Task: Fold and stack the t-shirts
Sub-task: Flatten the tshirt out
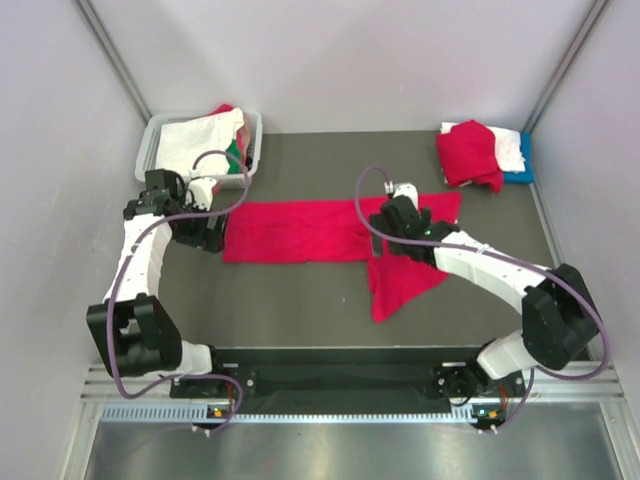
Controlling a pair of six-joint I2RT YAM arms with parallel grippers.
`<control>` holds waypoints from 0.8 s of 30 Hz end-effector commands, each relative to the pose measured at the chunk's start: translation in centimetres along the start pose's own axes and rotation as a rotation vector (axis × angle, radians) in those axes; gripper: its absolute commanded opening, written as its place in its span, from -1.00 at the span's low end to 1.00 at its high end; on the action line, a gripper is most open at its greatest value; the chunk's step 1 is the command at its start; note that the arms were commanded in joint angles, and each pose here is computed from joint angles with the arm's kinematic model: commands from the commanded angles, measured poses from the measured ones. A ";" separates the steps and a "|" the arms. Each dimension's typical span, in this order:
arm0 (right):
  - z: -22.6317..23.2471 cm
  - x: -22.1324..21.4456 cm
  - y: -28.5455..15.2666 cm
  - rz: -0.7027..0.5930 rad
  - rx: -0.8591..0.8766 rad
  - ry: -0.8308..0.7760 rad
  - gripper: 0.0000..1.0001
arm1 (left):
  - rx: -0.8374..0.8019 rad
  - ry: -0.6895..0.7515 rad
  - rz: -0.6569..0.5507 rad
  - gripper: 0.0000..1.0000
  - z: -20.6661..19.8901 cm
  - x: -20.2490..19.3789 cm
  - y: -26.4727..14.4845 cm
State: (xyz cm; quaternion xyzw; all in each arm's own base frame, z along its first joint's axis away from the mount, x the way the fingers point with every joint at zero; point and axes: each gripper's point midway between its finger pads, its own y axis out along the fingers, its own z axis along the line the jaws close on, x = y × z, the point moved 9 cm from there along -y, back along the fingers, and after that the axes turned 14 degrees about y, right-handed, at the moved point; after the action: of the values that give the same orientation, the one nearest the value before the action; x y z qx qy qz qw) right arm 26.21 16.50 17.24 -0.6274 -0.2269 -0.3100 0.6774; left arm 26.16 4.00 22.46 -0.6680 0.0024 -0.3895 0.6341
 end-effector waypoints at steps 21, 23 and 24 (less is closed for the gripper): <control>4.3 -10.7 -4.2 0.258 0.170 -0.140 0.04 | -0.036 -0.018 0.010 0.96 0.2 0.0 4.0; 4.4 -10.4 -4.2 0.250 0.169 -0.140 -0.32 | -0.041 -0.024 0.035 0.95 0.4 0.3 5.3; 4.5 -10.3 -4.4 0.244 0.171 -0.136 -0.45 | -0.047 -0.024 0.036 0.95 0.4 0.6 5.8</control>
State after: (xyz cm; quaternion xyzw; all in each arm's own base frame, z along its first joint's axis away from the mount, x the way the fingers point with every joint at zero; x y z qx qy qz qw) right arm 15.56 20.80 12.09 -0.6334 -0.2094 -0.1363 0.7324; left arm 27.44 3.69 19.52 -0.6858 0.0173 -0.3658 0.6290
